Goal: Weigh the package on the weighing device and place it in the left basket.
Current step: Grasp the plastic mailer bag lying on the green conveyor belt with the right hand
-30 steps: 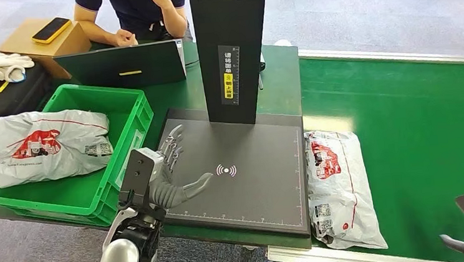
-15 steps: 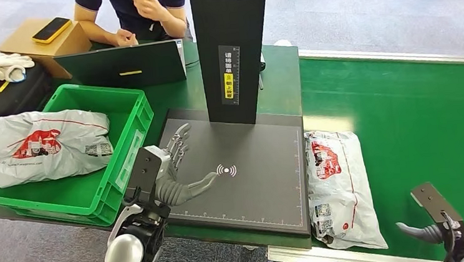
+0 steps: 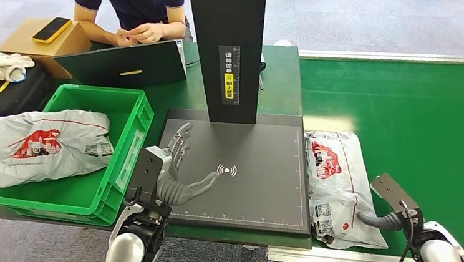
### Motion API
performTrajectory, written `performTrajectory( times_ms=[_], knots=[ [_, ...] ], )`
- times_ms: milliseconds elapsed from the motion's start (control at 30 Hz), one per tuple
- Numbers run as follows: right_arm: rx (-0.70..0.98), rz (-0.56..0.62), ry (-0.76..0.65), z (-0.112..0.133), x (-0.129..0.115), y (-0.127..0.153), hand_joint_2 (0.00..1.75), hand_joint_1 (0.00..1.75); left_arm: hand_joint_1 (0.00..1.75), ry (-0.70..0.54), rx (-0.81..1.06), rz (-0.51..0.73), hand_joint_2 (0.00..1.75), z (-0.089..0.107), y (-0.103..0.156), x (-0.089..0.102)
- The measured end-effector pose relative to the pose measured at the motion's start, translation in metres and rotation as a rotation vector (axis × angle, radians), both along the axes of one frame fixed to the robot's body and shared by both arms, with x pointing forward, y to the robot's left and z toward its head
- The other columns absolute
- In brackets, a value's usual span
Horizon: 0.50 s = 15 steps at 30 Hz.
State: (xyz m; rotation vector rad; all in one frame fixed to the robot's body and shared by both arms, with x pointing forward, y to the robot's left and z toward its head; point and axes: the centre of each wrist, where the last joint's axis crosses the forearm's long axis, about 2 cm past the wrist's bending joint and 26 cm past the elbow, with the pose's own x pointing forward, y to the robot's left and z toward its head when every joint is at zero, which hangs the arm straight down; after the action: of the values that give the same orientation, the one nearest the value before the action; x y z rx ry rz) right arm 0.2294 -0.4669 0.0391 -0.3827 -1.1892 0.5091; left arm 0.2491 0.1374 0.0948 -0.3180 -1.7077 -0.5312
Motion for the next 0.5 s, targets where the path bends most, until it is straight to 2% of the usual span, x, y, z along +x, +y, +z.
performTrajectory(
  times_ms=[267, 500],
  knots=[
    [-0.004, 0.081, 0.051, -0.004, 0.017, 0.022, 1.75, 0.0, 0.0, 0.006, 0.003, -0.007, 1.75, 0.0, 0.0, 0.0],
    [-0.027, 0.129, 0.128, -0.007, 0.026, 0.022, 1.75, 0.0, 0.0, 0.013, 0.006, -0.011, 1.75, 0.0, 0.0, 0.0]
  ],
)
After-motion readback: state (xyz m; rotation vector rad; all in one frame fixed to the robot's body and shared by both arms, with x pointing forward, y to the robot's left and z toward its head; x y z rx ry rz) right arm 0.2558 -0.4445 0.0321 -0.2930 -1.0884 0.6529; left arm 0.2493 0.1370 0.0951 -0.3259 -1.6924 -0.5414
